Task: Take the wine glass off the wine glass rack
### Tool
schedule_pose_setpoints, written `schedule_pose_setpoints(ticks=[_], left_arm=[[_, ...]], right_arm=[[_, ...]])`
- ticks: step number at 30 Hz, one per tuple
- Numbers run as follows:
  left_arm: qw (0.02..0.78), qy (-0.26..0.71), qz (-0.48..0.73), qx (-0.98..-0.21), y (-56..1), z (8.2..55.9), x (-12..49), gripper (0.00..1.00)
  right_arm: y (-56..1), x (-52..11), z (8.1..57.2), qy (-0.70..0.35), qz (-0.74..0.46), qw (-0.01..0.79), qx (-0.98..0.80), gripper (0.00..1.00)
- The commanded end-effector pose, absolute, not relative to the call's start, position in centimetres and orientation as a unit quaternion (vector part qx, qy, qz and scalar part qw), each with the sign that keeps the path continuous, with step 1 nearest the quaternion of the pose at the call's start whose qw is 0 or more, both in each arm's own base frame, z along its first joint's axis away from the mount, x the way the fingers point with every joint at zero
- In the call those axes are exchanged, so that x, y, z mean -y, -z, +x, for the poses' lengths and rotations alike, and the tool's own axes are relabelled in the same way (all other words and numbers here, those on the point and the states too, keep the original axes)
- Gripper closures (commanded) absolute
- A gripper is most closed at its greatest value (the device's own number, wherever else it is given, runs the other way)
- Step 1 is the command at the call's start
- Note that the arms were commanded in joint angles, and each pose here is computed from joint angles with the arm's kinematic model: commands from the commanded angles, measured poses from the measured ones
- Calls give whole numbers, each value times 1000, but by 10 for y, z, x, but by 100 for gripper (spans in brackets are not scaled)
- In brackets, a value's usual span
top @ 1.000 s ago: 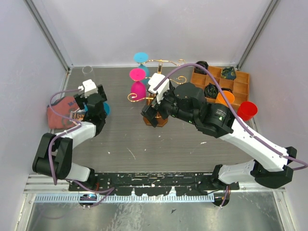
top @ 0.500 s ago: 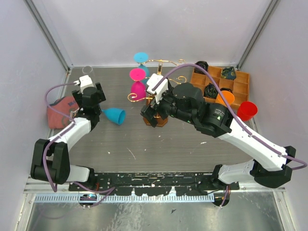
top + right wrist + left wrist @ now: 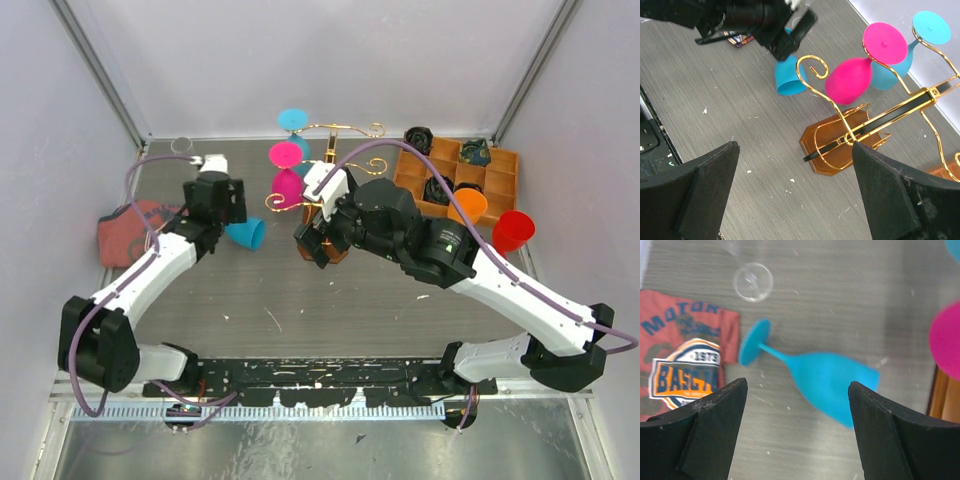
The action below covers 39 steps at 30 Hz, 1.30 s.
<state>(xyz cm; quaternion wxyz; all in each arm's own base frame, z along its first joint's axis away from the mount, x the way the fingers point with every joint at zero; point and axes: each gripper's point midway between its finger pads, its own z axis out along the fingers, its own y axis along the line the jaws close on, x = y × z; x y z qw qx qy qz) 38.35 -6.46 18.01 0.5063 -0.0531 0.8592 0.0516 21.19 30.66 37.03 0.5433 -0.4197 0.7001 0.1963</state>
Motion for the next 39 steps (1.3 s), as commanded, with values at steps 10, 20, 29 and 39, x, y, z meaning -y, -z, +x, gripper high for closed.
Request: schedule_pose_setpoints(ticks=[10,20,29,39], left_arm=[[407,-93,68,-906,-113,382,122,11],[356,-140,88,-920,-84,397,121,47],[382,-135,56,-913,-123,379,108,100],[389,-116,39,-913,-156,365,93,100]], right_arm=[[-406,-274,209,-199,-377,597,-680,0],[-409,-260,214,-174,-362,608,-685,0],[-407,-257,216,-166,-362,610,-686,0],[-408,-260,215,-176,-362,609,-683,0]])
